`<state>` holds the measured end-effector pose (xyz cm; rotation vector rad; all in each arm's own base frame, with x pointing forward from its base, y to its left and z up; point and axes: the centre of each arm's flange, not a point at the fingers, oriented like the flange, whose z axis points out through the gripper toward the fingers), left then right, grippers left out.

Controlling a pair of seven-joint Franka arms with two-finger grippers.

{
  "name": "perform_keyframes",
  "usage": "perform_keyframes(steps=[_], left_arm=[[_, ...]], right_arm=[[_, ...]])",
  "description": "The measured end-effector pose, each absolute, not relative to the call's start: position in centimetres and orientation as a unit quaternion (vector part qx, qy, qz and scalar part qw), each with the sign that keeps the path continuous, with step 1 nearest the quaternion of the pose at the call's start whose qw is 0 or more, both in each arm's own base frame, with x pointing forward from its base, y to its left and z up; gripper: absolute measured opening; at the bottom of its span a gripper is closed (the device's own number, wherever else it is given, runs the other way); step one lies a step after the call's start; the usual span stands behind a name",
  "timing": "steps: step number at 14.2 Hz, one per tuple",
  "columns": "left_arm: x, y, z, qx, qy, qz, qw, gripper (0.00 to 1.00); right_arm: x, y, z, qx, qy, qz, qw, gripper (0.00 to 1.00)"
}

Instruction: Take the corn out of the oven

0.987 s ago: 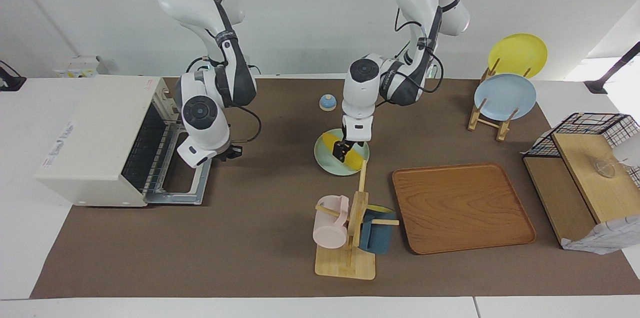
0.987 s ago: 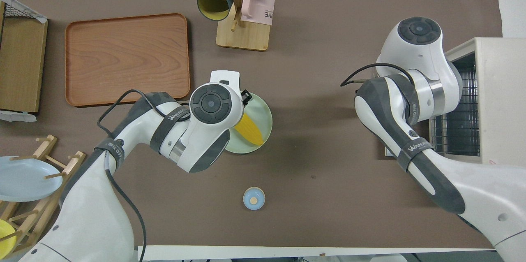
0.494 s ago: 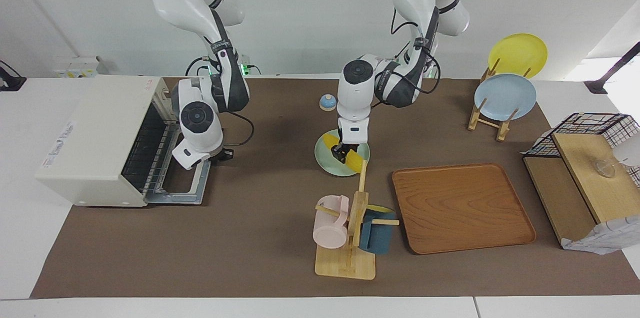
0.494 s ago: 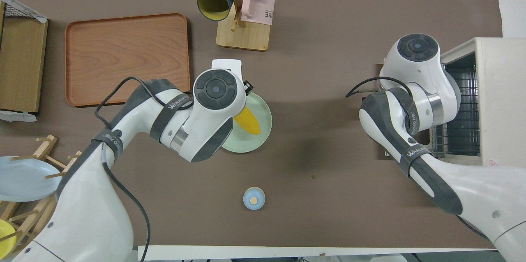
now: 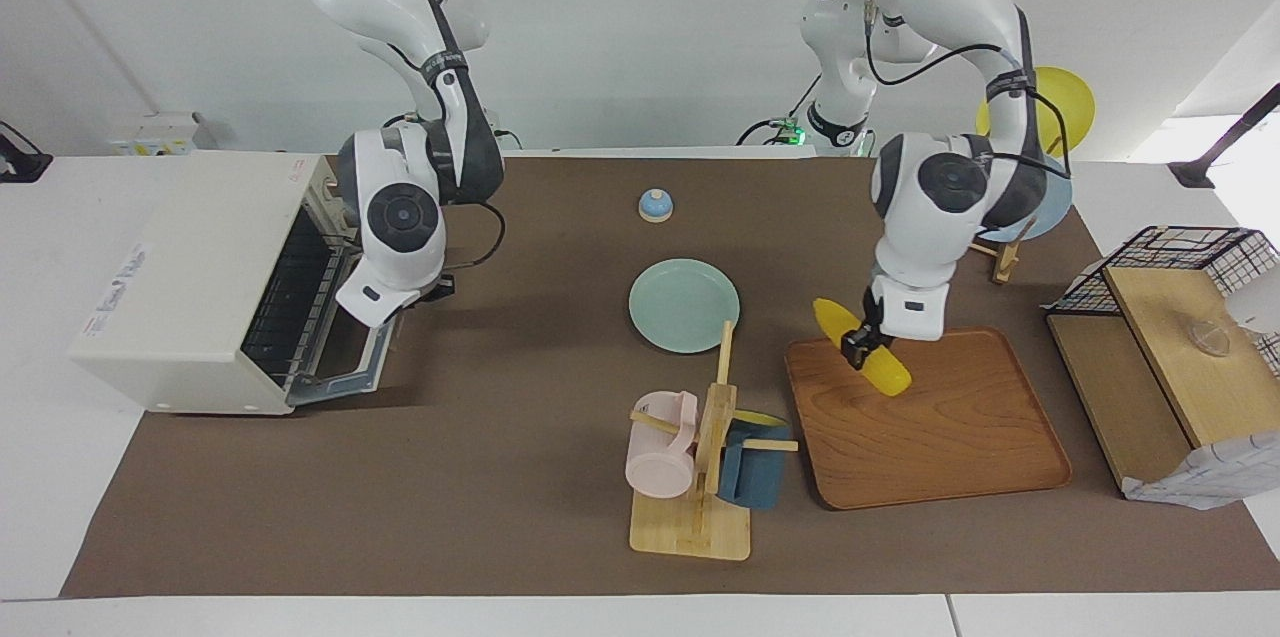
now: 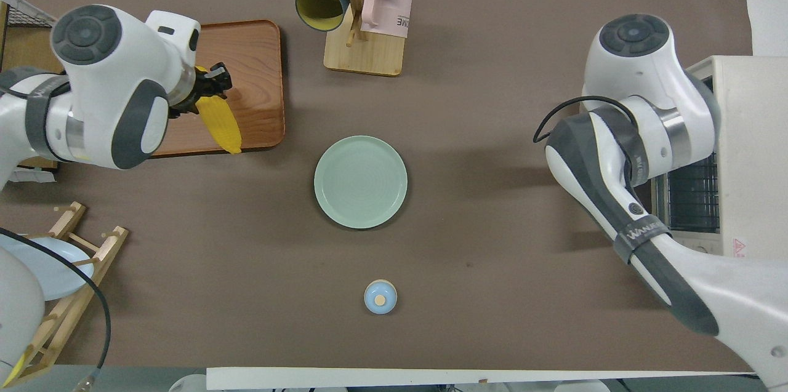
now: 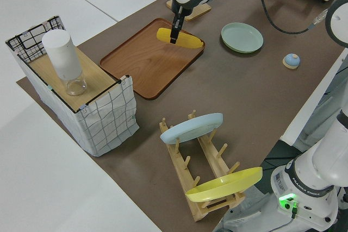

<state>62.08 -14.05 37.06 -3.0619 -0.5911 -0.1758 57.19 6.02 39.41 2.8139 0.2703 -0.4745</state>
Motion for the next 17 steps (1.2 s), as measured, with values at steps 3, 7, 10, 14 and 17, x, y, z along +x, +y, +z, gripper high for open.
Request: perform_keyframes(steps=[3, 7, 10, 14, 17], left_arm=[[64.3, -12.5, 33.4, -0.983, -0.168, -0.076, 0.005, 0.54], [65.0, -13.8, 33.7, -0.986, -0.142, -0.087, -0.001, 0.82], [64.1, -11.2, 40.8, -0.991, -0.116, -0.070, 0.016, 1.00], [59.4, -5.3, 52.8, -0.997, -0.069, -0.032, 0.030, 1.00], [55.4, -2.8, 59.2, -0.999, -0.010, 0.018, 0.035, 1.00]], right_arm=[[56.7, 0.7, 44.3, 0.975, 0.097, -0.153, 0.129, 0.03], [56.3, -4.4, 46.9, 0.979, 0.075, -0.144, 0.124, 0.22], [57.1, -3.9, 52.3, 0.992, 0.045, -0.103, 0.050, 0.55], [55.6, -3.1, 62.6, 0.999, 0.028, -0.044, 0.008, 1.00], [54.2, -3.1, 66.9, 0.999, -0.018, -0.039, 0.005, 1.00]])
